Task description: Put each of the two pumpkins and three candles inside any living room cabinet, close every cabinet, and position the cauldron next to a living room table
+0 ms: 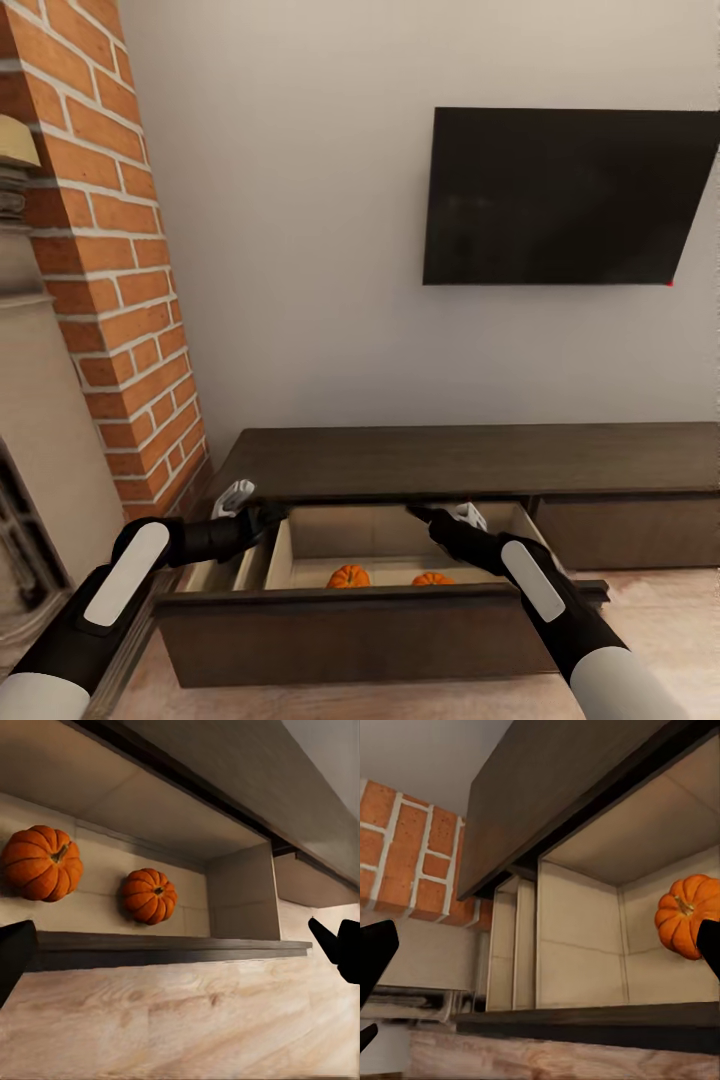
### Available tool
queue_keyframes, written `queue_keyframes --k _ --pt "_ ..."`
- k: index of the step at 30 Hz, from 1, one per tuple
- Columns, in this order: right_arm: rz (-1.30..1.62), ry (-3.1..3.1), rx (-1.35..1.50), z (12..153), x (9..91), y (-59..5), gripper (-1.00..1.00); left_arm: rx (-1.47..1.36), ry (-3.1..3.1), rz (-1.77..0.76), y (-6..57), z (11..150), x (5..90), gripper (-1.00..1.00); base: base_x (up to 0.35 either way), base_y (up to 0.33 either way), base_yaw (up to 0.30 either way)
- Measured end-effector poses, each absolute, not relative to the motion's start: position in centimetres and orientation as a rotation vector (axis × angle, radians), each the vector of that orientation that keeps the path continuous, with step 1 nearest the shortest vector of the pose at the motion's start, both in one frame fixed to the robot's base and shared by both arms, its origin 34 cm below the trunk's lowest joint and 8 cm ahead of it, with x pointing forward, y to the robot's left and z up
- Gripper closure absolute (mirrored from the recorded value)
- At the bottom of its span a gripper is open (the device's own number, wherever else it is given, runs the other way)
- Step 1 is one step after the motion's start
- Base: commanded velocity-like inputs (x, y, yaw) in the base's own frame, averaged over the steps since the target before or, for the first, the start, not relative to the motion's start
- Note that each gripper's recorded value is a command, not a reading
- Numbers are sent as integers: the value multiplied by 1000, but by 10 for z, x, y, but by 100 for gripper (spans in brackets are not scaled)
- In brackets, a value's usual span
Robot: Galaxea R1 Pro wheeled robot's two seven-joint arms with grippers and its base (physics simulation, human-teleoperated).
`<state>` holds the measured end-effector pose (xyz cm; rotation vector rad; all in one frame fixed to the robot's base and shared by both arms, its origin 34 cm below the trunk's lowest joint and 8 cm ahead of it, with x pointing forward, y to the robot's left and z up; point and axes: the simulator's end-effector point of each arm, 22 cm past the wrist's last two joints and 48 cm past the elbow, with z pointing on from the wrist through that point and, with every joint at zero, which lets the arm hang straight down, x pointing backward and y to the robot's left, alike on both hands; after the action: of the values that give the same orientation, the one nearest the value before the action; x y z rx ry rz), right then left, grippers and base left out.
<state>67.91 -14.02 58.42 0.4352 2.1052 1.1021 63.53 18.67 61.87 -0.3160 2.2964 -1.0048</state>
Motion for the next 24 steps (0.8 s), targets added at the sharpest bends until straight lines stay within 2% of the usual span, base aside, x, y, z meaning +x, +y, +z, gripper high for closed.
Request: queue_keyframes --k 5,15,24 --pt "1102 2105 434 584 679 -140 -100 -316 2296 -1006 187 619 635 -100 -230 198 0" --pt "1105 2103 433 585 679 -140 -100 -316 2296 -1005 187 619 635 -100 -127 250 0" --pt "1131 2088 418 590 679 -136 -100 -316 2297 -1007 186 619 635 -100 -268 104 0"
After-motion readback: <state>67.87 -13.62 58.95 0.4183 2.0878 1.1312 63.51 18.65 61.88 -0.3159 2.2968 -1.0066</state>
